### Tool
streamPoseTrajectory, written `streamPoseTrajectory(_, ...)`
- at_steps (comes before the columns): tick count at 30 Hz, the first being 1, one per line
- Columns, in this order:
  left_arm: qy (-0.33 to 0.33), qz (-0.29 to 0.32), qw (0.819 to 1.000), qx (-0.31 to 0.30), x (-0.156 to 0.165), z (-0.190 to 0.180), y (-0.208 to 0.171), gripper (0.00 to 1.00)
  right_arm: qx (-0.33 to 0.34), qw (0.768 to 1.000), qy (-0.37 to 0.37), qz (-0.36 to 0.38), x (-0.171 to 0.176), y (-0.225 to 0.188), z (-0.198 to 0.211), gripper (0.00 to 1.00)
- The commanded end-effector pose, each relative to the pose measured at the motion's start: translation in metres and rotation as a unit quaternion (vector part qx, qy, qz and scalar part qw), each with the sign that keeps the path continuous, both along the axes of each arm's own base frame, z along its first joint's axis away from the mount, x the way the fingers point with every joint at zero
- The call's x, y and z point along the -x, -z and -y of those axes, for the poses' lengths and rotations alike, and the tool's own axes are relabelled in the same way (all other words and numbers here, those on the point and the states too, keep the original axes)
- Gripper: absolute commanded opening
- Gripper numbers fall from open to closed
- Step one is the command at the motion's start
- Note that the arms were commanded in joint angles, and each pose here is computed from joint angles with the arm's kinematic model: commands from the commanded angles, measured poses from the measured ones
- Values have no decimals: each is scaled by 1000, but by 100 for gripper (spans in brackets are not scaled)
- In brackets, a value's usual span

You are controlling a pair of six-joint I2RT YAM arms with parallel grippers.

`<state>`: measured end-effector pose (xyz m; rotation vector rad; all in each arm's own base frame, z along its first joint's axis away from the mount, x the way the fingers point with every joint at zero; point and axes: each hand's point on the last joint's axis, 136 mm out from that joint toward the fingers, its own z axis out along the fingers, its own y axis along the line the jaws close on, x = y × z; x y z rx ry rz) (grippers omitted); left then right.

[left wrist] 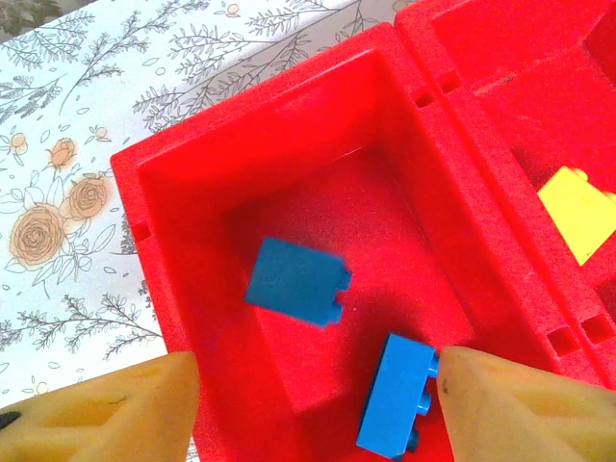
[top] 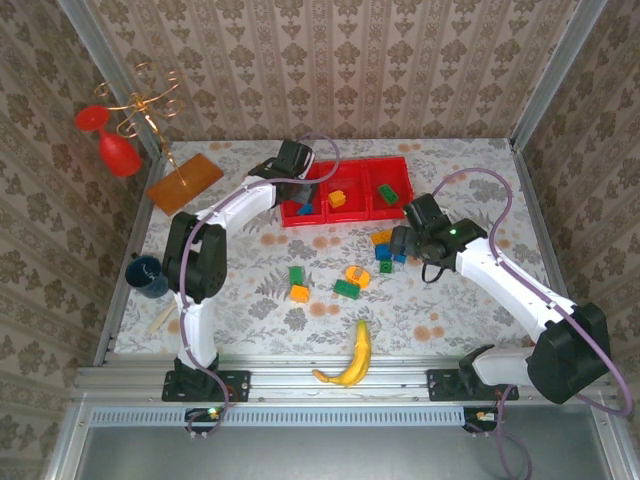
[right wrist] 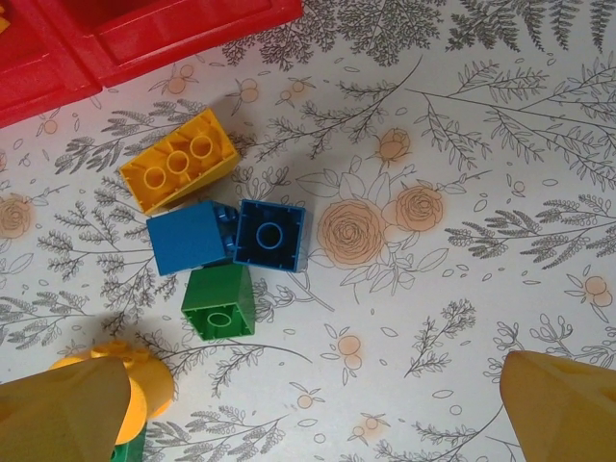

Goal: Sort the legos into containers by color
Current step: Place the lego in the container, then pick up the lego from the center of the table.

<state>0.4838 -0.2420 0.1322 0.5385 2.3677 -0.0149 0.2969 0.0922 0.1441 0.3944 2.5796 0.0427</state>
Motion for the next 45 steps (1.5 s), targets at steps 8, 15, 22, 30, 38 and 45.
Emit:
streamPoseTrajectory(8,-15,54,997,44,20,-15,-74,90,8,1000,-17,11,-7,-13,-17,94)
streamPoseTrajectory(15,-39,73,994,72,50,-35,-92,100,17,998,-56,-14,-20,-2,-38,92)
streamPoseTrajectory(22,-77,85,988,104,89,-63,-91,100,44,993,-102,-39,-40,10,-51,96)
streamPoseTrajectory(30,-122,91,979,133,130,-100,-78,100,59,988,-124,-70,-63,30,-53,100)
streamPoseTrajectory(38,-153,84,973,148,156,-124,-63,100,70,983,-136,-97,-76,49,-49,100)
streamPoseTrajectory(45,-175,60,973,135,171,-142,-44,100,75,980,-145,-110,-85,60,-44,100)
